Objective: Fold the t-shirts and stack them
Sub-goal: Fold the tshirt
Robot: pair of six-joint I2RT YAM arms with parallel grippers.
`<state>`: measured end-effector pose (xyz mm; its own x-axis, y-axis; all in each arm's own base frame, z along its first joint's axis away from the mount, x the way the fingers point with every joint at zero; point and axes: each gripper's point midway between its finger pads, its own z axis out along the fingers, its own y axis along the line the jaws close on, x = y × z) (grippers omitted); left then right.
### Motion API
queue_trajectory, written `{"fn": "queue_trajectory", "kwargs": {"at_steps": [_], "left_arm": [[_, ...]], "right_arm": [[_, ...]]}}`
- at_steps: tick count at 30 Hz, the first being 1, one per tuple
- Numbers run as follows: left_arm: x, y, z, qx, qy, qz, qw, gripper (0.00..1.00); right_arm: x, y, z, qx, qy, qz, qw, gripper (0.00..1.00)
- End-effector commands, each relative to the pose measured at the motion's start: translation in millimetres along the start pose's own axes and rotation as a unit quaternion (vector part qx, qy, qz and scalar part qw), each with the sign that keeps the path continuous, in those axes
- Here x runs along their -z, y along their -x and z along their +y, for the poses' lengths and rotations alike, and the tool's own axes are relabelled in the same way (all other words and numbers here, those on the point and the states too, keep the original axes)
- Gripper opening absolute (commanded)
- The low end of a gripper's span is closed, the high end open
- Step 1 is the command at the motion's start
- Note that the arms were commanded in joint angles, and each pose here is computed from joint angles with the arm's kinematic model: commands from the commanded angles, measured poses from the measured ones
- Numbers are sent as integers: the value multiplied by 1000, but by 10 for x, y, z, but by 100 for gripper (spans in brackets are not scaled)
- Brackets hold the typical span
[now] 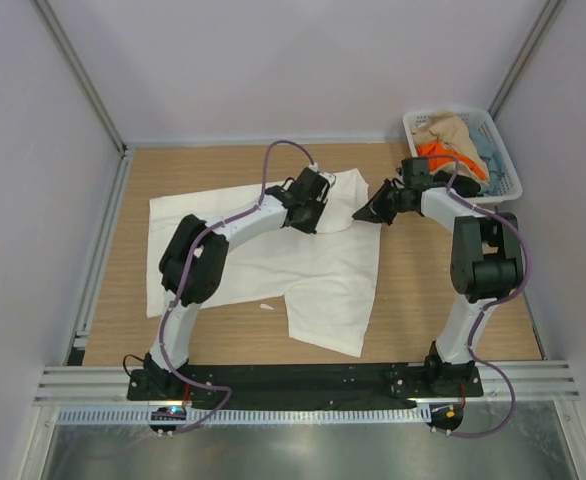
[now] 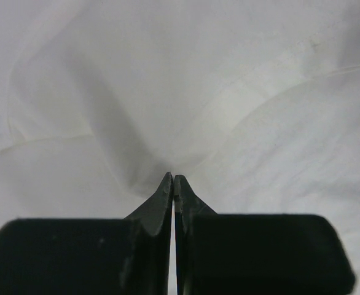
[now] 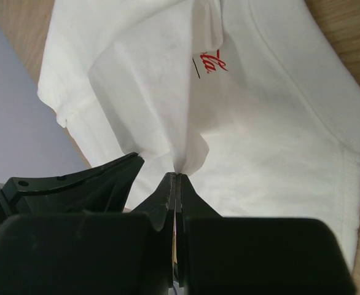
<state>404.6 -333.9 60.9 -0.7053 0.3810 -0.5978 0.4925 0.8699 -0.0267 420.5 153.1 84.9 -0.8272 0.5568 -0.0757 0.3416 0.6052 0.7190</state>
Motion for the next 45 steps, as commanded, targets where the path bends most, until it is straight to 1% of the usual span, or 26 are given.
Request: {"fn": "queue_trajectory", "kwargs": {"at_steps": [1,4,5,7,13,16,25,30,36,45], "left_arm": [[326,221,-90,-15,-34,-34,999,0],[337,185,-125,-21,-48,-27,998,0],[350,147,-215,-22,-74,-20,997,0],[352,97,-262,-25,-89,-11,996,0],[327,-170,-372,-20,-128,39,991,0],[308,-277,-354,-18,-125,52,991,0],[309,-422,-184,-10,-116,71,991,0],[293,-469,-228,-6,-137,80,987,0],[300,-504,-298,-2,-157,86,984,0],[378,-574,-303,-2,-162,94,982,0]], "right_arm": [[216,-27,110,47,-5,-20,999,1],[281,5,94,67,-21,-27,997,1],[289,16,79,71,-29,-31,997,1],[298,-4,50,73,-35,-26,996,1],[328,-81,-66,73,-52,-20,996,1],[300,-137,-94,72,-51,-8,996,1],[246,-393,-170,79,-61,13,995,1],[246,-457,-254,78,-74,18,994,1],[271,-464,-367,88,-108,10,990,1],[267,-645,-379,88,-119,21,989,1]]}}
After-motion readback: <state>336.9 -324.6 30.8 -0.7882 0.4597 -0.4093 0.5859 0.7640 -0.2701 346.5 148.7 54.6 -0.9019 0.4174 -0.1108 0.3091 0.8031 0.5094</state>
